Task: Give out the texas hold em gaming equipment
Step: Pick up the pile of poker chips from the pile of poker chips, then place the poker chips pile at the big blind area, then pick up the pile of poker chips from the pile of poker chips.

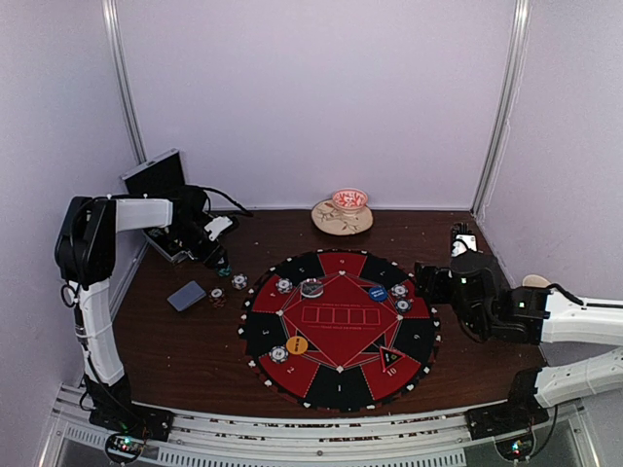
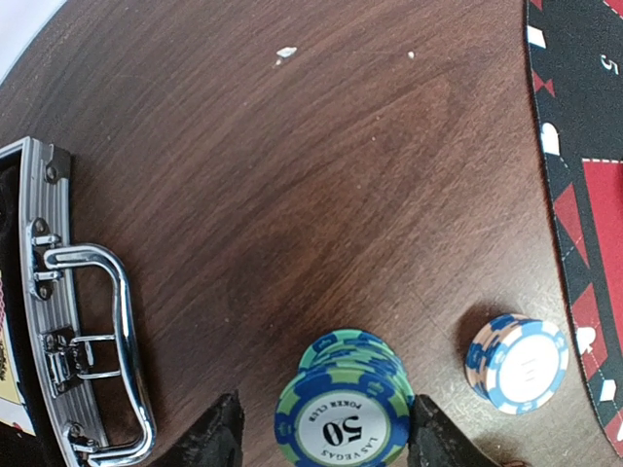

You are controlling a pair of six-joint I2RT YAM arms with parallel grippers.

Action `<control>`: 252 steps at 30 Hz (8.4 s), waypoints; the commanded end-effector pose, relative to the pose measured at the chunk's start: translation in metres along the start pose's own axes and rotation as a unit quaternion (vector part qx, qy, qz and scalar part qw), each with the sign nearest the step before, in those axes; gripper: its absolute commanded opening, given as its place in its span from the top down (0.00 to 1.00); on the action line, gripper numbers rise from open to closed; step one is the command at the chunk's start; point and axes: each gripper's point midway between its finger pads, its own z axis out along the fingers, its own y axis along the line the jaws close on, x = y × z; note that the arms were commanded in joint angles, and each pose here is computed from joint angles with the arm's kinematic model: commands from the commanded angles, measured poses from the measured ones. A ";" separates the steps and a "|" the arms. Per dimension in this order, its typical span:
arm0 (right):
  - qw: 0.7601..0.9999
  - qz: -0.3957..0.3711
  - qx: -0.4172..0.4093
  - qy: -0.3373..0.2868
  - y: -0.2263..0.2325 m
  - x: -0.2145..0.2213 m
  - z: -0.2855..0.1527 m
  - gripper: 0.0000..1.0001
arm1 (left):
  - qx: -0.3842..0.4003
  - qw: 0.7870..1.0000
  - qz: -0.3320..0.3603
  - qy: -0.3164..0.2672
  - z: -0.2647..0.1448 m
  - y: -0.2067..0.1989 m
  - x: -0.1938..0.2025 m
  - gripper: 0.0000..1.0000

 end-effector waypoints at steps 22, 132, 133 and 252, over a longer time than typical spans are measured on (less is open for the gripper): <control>1.000 0.011 -0.007 -0.013 0.003 -0.012 -0.005 0.01 | 0.033 0.999 0.002 -0.001 -0.001 -0.009 0.004 0.77; 1.000 0.003 0.006 -0.018 -0.002 -0.012 -0.005 0.01 | 0.204 0.845 0.487 -0.081 -0.031 -0.378 0.044 0.84; 1.000 0.003 0.005 -0.018 -0.002 -0.012 -0.006 0.01 | 0.203 0.845 0.488 -0.079 -0.030 -0.377 0.045 0.84; 1.000 0.001 0.000 -0.016 0.000 -0.013 -0.006 0.01 | 0.009 0.999 -0.025 -0.035 0.014 -0.004 0.005 0.31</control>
